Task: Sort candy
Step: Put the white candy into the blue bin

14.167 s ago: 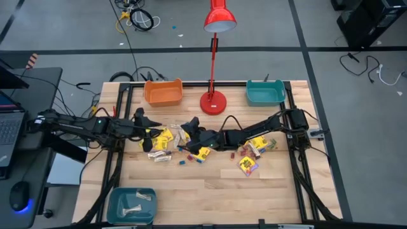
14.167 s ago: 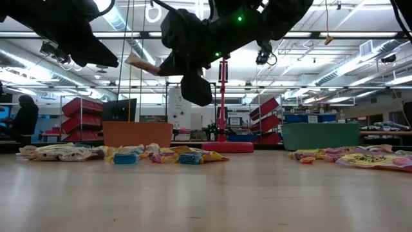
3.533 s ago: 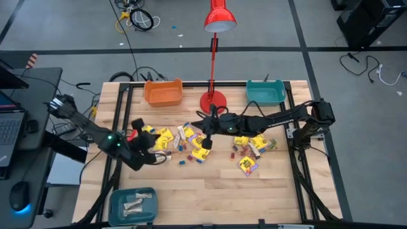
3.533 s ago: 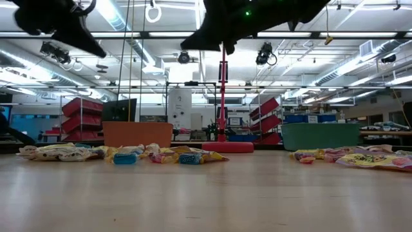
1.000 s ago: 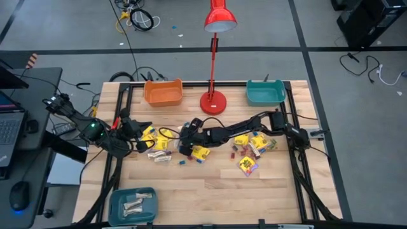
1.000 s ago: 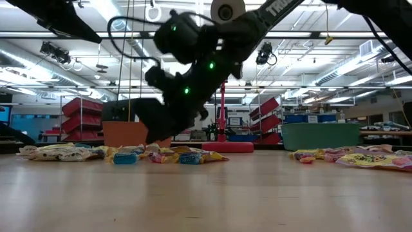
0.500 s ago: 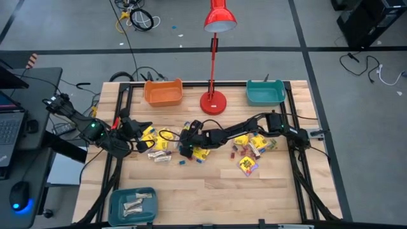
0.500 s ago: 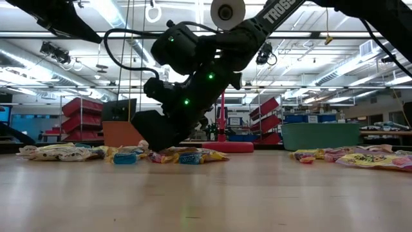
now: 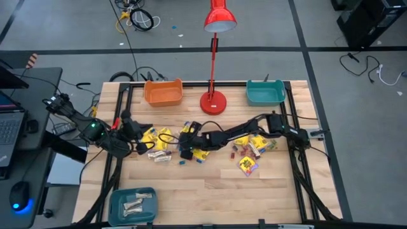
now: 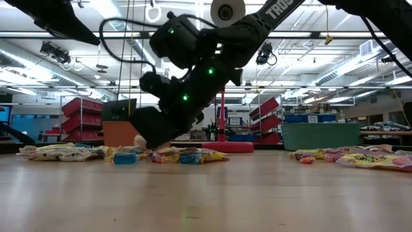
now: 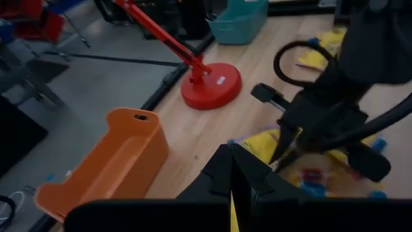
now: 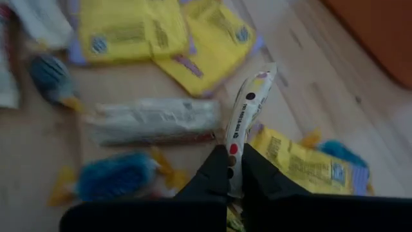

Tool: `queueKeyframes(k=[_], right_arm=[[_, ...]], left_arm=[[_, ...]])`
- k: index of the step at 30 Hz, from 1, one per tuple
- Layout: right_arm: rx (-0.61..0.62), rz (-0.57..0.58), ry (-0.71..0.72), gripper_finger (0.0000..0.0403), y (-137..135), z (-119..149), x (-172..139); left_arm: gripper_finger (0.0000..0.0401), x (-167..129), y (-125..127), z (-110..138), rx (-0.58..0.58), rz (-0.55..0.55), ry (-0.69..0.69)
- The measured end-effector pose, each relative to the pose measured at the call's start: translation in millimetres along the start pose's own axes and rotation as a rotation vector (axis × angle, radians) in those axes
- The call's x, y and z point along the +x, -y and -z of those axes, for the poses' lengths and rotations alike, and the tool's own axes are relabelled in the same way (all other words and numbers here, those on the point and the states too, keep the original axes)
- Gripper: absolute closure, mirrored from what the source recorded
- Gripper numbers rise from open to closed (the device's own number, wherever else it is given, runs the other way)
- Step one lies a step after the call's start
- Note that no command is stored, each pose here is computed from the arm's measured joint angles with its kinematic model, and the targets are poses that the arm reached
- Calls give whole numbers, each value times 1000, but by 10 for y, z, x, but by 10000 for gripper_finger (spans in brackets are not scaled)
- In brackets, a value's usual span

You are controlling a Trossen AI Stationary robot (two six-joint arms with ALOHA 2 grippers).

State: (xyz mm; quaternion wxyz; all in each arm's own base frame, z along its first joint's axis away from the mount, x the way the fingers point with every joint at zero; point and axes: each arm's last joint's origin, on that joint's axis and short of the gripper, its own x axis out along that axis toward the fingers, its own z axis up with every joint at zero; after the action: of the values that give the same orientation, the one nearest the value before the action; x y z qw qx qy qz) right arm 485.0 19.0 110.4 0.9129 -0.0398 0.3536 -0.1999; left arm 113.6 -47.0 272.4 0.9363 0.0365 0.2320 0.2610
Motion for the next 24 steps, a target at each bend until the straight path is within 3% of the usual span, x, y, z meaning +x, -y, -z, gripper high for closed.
queueKeyframes(k=[8,11,16,24], right_arm=[[-93,3,70,395,-40,-197,-237],[-141,-59,112,396,-39,-336,-403],[-249,-201,201,398,-61,-553,-714],[-491,-239,262,399,-289,-561,-919]], left_arm=[[400,115,115,217,36,92,-68],[394,157,152,289,30,109,-71],[366,184,195,348,-15,174,-106],[300,233,378,335,-20,414,-15]])
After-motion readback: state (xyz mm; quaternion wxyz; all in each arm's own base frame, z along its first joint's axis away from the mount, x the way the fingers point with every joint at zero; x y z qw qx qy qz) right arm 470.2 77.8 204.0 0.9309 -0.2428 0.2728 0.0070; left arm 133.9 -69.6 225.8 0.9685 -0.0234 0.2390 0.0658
